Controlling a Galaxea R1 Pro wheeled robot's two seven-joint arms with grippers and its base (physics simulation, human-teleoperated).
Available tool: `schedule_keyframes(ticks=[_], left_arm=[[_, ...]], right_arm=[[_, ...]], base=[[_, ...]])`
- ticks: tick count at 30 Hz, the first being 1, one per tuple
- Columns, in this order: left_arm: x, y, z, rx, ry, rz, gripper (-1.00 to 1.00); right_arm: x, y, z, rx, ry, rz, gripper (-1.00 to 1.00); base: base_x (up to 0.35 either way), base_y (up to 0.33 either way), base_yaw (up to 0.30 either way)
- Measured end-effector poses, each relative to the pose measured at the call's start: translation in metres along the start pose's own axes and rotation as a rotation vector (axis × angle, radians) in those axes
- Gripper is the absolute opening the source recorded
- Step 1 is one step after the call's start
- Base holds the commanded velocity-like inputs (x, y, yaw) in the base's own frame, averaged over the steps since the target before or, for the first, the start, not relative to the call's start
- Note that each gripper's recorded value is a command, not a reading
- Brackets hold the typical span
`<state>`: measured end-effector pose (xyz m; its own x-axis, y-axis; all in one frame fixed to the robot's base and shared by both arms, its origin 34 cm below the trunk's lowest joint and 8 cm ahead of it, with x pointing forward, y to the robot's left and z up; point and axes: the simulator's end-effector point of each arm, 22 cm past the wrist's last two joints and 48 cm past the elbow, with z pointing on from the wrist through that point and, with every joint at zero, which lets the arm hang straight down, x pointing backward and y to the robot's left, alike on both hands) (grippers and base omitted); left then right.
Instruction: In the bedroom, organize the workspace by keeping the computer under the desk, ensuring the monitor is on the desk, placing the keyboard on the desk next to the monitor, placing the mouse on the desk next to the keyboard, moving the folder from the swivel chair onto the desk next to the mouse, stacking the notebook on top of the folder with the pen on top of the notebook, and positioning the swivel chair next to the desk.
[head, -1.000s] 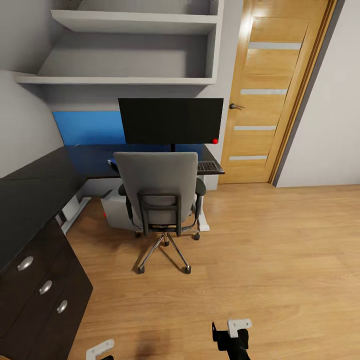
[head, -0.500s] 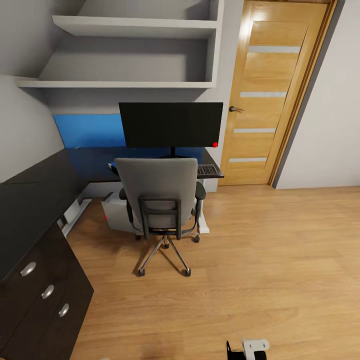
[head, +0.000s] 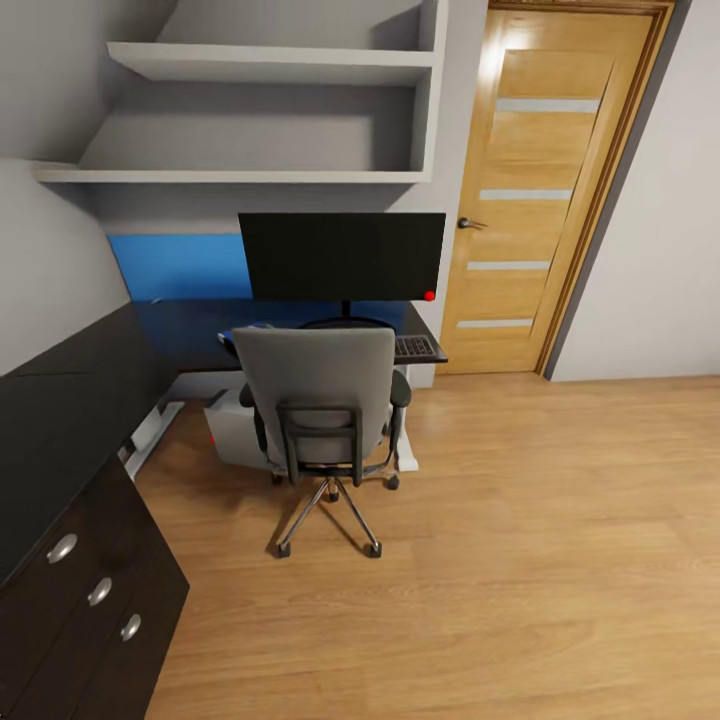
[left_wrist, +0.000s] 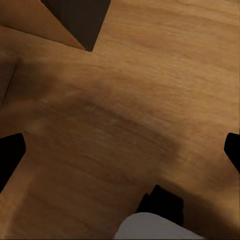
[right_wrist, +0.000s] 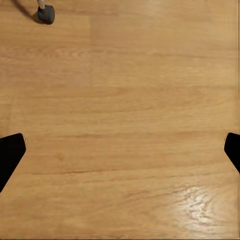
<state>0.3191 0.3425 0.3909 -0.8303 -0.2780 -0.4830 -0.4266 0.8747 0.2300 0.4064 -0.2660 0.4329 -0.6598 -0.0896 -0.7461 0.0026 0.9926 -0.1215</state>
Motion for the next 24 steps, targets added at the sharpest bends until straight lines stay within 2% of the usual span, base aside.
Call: schedule_keyframes(ticks=[5, 9, 15, 24], left_arm=[[0.014, 0.013, -0.014, -0.003, 0.007, 0.010, 1.00], [0.019, 0.019, -0.024, 0.021, -0.008, 0.010, 1.00], [0.027, 0.025, -0.042, 0.068, -0.031, 0.015, 1.00], [0.024, 0.032, -0.063, 0.090, -0.068, 0.016, 1.00]], right_arm=[[0.003, -0.002, -0.020, 0.000, -0.013, 0.004, 1.00], [0.008, -0.009, -0.034, 0.005, -0.012, 0.002, 1.00], [0.010, -0.018, -0.050, 0.009, -0.002, -0.006, 1.00], [0.008, -0.025, -0.067, 0.010, 0.020, -0.016, 1.00]], base=[[0.000, 0.000, 0.000], [0.000, 0.000, 0.000], [0.000, 0.000, 0.000], [0.000, 0.000, 0.000]])
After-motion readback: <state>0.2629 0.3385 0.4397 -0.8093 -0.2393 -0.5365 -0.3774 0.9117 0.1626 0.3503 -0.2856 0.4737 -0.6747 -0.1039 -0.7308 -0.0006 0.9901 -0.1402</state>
